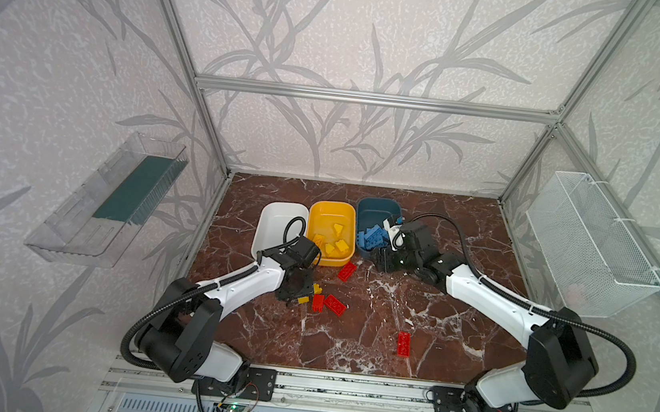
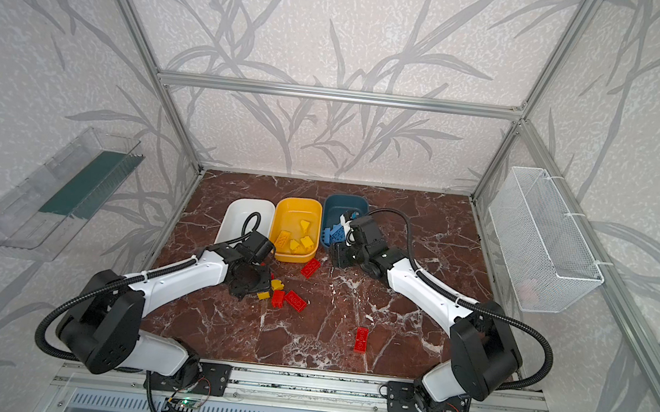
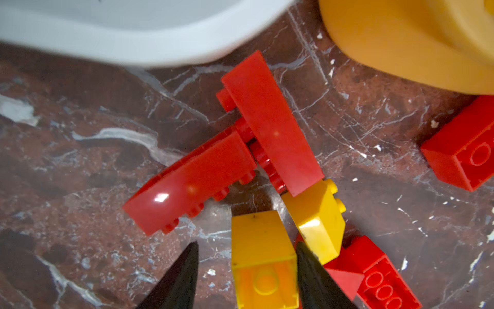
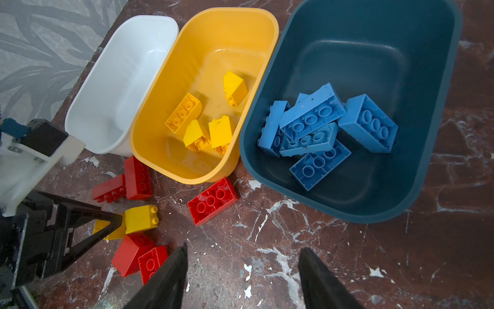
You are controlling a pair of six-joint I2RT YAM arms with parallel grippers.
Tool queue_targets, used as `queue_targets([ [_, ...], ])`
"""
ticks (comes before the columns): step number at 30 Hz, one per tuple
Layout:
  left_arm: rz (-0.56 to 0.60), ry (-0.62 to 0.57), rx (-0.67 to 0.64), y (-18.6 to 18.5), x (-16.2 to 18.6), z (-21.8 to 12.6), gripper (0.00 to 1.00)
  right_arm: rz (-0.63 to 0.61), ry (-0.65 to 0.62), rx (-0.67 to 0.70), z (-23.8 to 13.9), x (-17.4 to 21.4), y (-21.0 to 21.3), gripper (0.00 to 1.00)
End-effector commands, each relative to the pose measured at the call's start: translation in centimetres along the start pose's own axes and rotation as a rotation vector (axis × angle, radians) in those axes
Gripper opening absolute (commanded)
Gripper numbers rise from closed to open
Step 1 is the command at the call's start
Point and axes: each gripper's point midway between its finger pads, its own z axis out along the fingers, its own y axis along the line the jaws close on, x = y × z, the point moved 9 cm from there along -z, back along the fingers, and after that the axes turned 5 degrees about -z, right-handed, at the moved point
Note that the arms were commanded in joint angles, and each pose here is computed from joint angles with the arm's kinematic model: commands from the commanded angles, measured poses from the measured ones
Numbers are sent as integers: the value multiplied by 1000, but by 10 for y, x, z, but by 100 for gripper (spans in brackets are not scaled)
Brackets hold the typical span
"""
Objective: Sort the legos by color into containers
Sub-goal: 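Withdraw right gripper while left gripper grasps a yellow brick by the red bricks, then lift the yellow brick with the left gripper and drop it into the yellow bin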
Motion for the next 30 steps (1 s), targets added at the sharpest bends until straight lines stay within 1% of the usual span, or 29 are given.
queue_targets([
  [1, -9, -21, -25, 5, 2, -2, 53, 0, -15, -5, -1, 0, 1, 67],
  [4, -13, -16, -29, 6, 2, 0, 52, 3, -13, -5, 0, 0, 1, 67],
  [9, -14, 5, -31, 5, 4, 7, 54, 2, -13, -5, 0, 0, 1, 67],
  [13, -19, 12, -27, 4, 4, 11, 53, 3, -9, -4, -1, 1, 1, 67],
  [16, -21, 21, -26, 3, 4, 17, 50, 4, -11, -5, -2, 1, 1, 67],
  [23, -21, 31, -19, -2, 3, 21, 31, 2, -26, -8, -8, 0, 2, 67],
  [27, -20, 16, 3, -3, 1, 10, 28, 3, -32, -16, -11, 0, 3, 67],
  [30, -7, -20, 33, -8, -5, -8, 27, 3, -30, -23, -11, 1, 4, 67],
])
